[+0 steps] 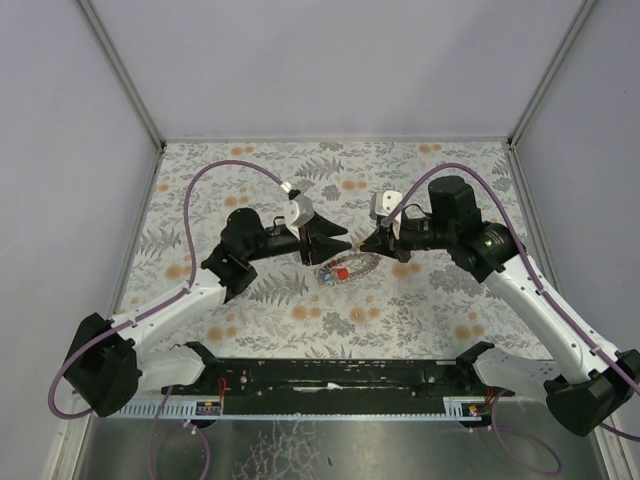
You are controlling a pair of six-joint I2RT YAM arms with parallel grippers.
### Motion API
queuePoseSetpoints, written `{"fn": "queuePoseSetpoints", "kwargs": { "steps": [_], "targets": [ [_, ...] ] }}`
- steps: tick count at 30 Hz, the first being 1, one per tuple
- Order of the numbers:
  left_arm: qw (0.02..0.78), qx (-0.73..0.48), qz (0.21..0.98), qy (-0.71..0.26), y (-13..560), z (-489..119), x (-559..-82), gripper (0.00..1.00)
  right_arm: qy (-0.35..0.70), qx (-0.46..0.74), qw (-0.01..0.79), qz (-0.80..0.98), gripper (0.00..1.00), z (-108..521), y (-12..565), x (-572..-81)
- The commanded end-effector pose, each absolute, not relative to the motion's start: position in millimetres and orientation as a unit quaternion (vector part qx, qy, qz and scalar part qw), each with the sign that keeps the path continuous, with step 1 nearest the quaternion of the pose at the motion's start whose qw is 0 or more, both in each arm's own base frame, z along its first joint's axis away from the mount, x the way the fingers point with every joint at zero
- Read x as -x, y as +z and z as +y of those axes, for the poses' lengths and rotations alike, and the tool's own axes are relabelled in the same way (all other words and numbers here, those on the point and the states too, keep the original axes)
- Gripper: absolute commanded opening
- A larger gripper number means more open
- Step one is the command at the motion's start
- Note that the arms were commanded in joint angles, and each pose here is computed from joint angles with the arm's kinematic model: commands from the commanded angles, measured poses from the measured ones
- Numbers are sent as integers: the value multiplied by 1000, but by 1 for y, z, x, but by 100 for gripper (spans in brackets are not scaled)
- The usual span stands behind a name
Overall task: Remove the keys from the keyring
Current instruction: Remove the key from the keyring.
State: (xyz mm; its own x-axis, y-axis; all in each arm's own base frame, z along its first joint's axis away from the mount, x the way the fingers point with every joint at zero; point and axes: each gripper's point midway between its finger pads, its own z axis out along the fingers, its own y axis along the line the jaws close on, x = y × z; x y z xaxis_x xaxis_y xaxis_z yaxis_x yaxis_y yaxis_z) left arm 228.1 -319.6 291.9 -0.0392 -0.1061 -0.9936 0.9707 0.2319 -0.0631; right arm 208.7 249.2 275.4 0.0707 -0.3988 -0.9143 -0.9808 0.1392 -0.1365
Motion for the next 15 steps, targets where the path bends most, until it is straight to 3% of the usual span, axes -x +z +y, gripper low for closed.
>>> {"fn": "queuePoseSetpoints", "kwargs": {
  "steps": [1,15],
  "targets": [
    [521,-456,528,-492,277,-322,-217,36,321,583,499,555,0,252,314,-208],
    [479,-449,523,-543,274,-331,-212,35,320,589,499,549,0,251,313,-205]
  ]
}}
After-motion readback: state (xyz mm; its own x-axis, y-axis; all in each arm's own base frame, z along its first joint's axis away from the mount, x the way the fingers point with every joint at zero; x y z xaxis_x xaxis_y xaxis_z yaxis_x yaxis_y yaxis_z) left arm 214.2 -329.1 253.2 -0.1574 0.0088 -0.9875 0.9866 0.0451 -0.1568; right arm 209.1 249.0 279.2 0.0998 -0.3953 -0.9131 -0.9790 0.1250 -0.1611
